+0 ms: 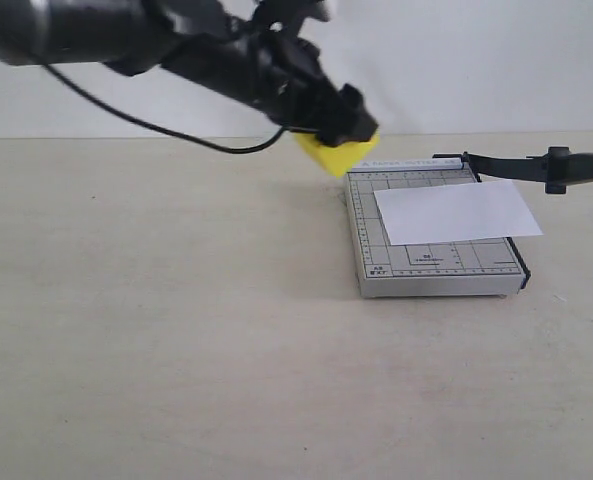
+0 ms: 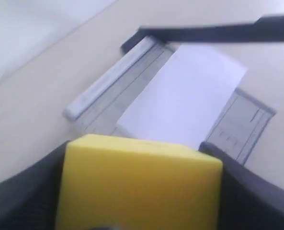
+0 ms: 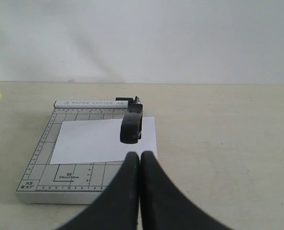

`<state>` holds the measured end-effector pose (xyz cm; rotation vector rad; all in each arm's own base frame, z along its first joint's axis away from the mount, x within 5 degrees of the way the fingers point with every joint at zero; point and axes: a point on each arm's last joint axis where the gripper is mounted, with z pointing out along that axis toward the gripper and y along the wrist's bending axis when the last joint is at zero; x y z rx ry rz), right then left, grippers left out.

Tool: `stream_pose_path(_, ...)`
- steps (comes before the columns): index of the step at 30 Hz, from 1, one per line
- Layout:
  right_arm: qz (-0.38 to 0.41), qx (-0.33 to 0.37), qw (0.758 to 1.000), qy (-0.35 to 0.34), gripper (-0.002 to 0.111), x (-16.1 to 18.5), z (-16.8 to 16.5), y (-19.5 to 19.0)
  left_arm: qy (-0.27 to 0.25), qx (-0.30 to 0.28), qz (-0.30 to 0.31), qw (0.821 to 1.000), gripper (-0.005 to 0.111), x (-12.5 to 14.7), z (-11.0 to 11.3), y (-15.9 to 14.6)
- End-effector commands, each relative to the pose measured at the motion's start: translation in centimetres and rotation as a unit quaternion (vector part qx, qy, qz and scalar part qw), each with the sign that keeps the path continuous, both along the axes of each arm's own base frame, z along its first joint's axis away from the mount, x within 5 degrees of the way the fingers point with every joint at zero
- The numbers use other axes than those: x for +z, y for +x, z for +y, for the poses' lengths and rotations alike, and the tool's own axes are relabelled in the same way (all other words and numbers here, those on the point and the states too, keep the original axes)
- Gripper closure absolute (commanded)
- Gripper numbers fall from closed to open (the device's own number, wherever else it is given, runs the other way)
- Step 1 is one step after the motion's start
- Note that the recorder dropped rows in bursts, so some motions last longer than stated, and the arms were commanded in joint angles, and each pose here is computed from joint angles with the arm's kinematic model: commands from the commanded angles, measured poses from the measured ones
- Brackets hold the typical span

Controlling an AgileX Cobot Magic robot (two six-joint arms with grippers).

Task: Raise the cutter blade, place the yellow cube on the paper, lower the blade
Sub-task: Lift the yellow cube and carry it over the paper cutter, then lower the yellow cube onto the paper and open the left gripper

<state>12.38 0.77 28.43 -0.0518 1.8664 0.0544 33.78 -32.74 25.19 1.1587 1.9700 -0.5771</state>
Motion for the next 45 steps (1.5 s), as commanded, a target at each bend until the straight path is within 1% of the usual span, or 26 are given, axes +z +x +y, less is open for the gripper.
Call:
stream_pose_path(1, -0.007, 0.001, 1.0, -0.005, 0.108, 0.1, 0.0, 0.0, -0.024, -0.101, 0.038, 0.994, 0.102, -2.4, -6.1, 1.1)
stream_pose_path(2, -0.007, 0.002, 1.0, -0.006, 0.108, 0.1, 0.0, 0.0, -0.026, -0.116, 0.051, 0.992, 0.102, -2.4, -7.1, 1.4)
stream_pose_path(3, -0.005, 0.002, 1.0, -0.005, 0.108, 0.1, 0.0, 0.0, -0.02, -0.122, 0.066, 0.99, 0.102, -3.3, -7.8, 1.6)
stream_pose_path(5, -0.001, 0.002, 1.0, -0.006, 0.108, 0.0, 0.0, 0.0, -0.004, -0.13, 0.068, 0.989, 0.102, -4.1, -8.8, 2.3)
stream_pose_path(8, 0.0, 0.002, 1.0, -0.006, 0.108, 0.0, 0.0, 0.0, 0.023, -0.132, 0.045, 0.99, 0.102, -4.4, -10.0, 2.7)
stream_pose_path(11, 0.0, 0.002, 1.0, -0.006, 0.108, 0.0, 0.0, 0.0, 0.057, -0.133, 0.008, 0.989, 0.102, -5.2, -10.8, 3.0)
stream_pose_path(14, 0.0, 0.002, 1.0, -0.006, 0.108, 0.0, 0.0, 0.0, 0.073, -0.125, 0.007, 0.989, 0.102, -6.0, -10.9, 3.2)
stream_pose_path(18, 0.005, 0.003, 1.0, -0.006, 0.108, -0.1, 0.0, -0.1, 0.06, -0.097, 0.023, 0.993, 0.102, -7.1, -11.2, 3.6)
stream_pose_path(24, 0.028, 0.005, 1.0, -0.007, 0.108, -0.5, 0.0, -0.2, 0.059, -0.094, 0.018, 0.994, 0.102, -7.8, -11.3, 3.8)
stream_pose_path(36, 0.029, 0.005, 1.0, -0.007, 0.108, -0.5, 0.0, -0.2, 0.049, -0.094, 0.002, 0.994, 0.102, -7.7, -11.5, 4.0)
stream_pose_path(38, 0.029, 0.005, 1.0, -0.007, 0.108, -0.5, 0.0, -0.2, 0.046, -0.098, 0.002, 0.994, 0.095, -7.7, -11.5, 3.9)
stream_pose_path(39, 0.029, 0.005, 1.0, -0.007, 0.108, -0.5, 0.0, -0.2, 0.046, -0.101, 0.0, 0.994, 0.09, -7.7, -11.5, 3.9)
stream_pose_path(41, 0.029, 0.005, 1.0, -0.007, 0.108, -0.5, 0.0, -0.2, 0.046, -0.103, 0.0, 0.994, 0.071, -7.7, -11.5, 3.9)
stream_pose_path(42, 0.029, 0.005, 1.0, -0.007, 0.108, -0.5, 0.0, -0.2, 0.047, -0.103, 0.0, 0.994, 0.058, -7.7, -11.5, 3.9)
stream_pose_path(43, 0.029, 0.005, 1.0, -0.007, 0.108, -0.5, 0.0, -0.2, 0.047, -0.103, 0.0, 0.994, 0.054, -7.7, -11.5, 3.9)
stream_pose_path(44, 0.029, 0.005, 1.0, -0.007, 0.108, -0.5, 0.0, -0.2, 0.046, -0.103, 0.0, 0.994, 0.047, -7.7, -11.5, 3.9)
stream_pose_path(45, 0.029, 0.005, 1.0, -0.007, 0.108, -0.5, 0.0, -0.2, 0.045, -0.102, -0.001, 0.994, 0.045, -7.8, -11.6, 3.9)
